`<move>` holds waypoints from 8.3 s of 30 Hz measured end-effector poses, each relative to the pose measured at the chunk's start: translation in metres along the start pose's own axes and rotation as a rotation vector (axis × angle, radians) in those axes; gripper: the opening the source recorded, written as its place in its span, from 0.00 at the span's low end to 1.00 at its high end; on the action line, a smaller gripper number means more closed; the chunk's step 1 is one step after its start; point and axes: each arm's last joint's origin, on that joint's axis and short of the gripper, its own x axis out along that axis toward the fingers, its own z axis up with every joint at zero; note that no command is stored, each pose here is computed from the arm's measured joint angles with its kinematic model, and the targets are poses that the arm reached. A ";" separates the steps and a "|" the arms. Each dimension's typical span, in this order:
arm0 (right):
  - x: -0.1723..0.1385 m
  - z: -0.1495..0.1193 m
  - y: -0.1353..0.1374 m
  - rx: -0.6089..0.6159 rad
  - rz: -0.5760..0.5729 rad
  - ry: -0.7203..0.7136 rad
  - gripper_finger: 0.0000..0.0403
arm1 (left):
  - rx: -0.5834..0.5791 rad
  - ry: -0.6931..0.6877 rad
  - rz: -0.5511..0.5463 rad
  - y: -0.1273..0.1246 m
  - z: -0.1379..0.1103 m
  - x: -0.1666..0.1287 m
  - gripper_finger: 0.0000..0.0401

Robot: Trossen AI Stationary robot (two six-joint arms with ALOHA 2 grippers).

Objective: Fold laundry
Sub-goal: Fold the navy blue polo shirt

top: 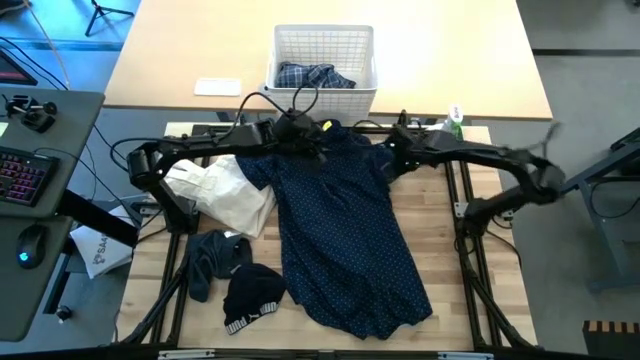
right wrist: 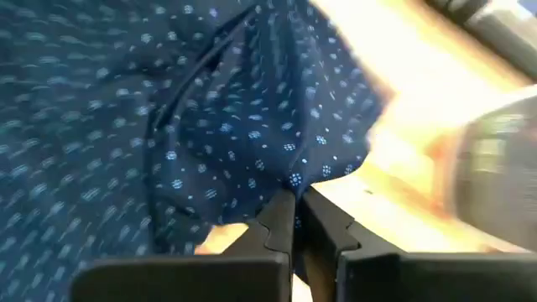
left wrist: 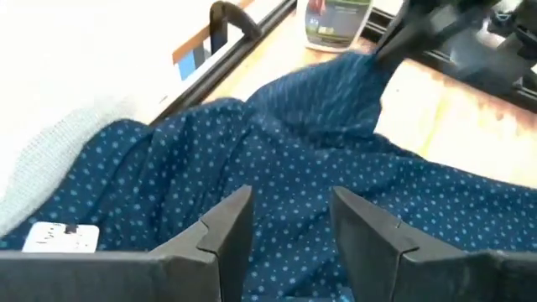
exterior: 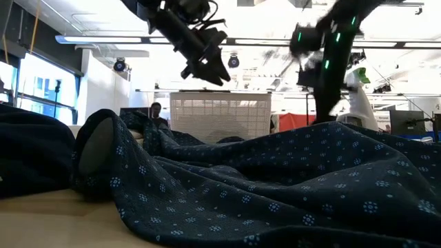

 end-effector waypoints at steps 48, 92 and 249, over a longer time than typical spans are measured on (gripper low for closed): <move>0.066 0.025 0.011 0.158 0.328 0.223 0.44 | -0.030 0.231 0.125 0.015 -0.021 -0.004 0.36; 0.077 -0.017 -0.001 0.201 0.243 0.091 0.04 | -0.080 0.206 -0.208 -0.022 -0.029 0.033 0.16; -0.033 -0.215 0.090 0.482 0.524 0.576 0.18 | 0.120 0.574 -0.103 0.063 -0.028 0.164 0.22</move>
